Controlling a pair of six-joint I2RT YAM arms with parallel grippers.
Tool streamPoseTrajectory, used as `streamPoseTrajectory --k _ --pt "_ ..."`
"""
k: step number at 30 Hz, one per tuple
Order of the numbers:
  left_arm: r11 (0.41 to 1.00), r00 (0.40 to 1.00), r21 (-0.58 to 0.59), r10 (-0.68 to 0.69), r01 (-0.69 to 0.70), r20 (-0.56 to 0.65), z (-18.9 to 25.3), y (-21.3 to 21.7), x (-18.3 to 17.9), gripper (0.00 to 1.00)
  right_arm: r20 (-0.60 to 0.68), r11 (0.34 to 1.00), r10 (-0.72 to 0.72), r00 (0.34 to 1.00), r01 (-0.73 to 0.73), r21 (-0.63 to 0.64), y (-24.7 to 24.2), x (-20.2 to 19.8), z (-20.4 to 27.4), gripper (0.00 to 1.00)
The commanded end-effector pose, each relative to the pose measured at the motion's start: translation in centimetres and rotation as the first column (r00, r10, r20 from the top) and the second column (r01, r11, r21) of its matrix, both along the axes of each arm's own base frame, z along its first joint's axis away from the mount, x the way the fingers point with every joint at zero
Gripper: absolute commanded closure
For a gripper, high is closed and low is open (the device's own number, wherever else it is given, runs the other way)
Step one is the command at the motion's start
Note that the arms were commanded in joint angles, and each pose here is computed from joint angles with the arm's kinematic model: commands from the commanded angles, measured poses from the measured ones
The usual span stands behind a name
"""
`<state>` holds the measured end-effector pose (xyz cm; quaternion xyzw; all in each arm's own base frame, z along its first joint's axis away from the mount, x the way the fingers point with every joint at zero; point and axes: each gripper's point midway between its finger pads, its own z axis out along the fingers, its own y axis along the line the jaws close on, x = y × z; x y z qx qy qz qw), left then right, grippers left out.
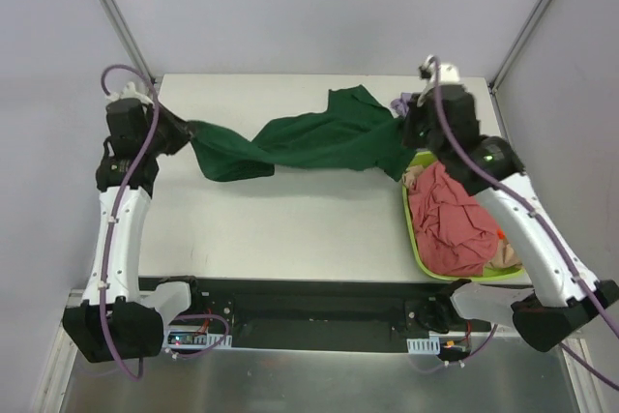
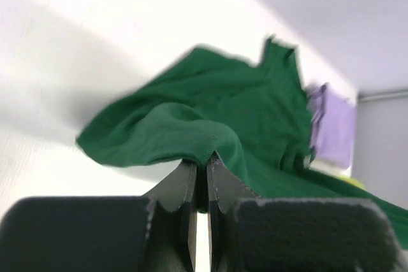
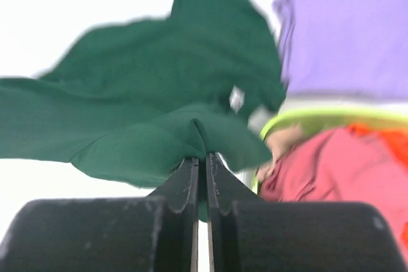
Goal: Fold and stack the t-shirts
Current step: Flatten out the tshirt
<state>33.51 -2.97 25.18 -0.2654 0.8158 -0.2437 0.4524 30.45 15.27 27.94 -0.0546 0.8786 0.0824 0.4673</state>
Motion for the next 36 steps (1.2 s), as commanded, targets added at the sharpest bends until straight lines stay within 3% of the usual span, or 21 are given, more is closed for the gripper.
streamPoseTrajectory --k 1,7,12,16,20,27,32,36 --pt "0.996 0.993 0.021 0.082 -0.085 0.089 7.3 1.4 0.5 1.0 0.194 0.997 -0.034 0.98 0.048 -0.067 -4.6 0.2 10.3 1.0" --pt "0.996 0.965 0.014 0.078 -0.084 0.251 16.4 1.2 -0.4 1.0 0.368 0.994 -0.021 0.929 0.058 -0.092 -6.8 -0.7 19.8 1.0" --pt "0.992 0.914 -0.003 0.115 -0.124 0.389 22.3 1.3 -4.0 1.0 0.534 0.999 0.024 0.845 -0.003 -0.04 -7.5 -4.2 26.8 1.0" --pt "0.986 0.831 0.001 0.143 -0.17 0.537 27.7 1.4 -9.1 1.0 0.669 0.987 0.106 0.736 -0.159 0.019 -6.7 -8.6 31.3 1.0" --pt "0.975 0.727 -0.004 0.168 -0.222 0.665 32.2 1.6 -14.7 1.0 0.801 0.962 0.095 0.591 -0.261 0.079 -7.6 -14.3 35.7 1.0" --pt "0.96 0.576 -0.022 0.186 -0.28 0.796 37.3 1.6 -22.1 1.0 0.901 0.904 0.124 0.415 -0.422 0.07 -7.9 -21.4 40.0 1.0" --pt "0.967 0.577 -0.018 0.165 -0.252 0.8 38.1 1.1 -22.0 1.0 0.911 0.921 0.082 0.405 -0.38 0.087 -8.4 -20.4 41.0 1.0" --pt "0.962 0.671 -0.022 0.206 -0.272 0.712 35.6 2.1 -17.5 1.0 0.859 0.972 0.035 0.511 -0.219 0.091 -8.4 -13.9 39.1 1.0"
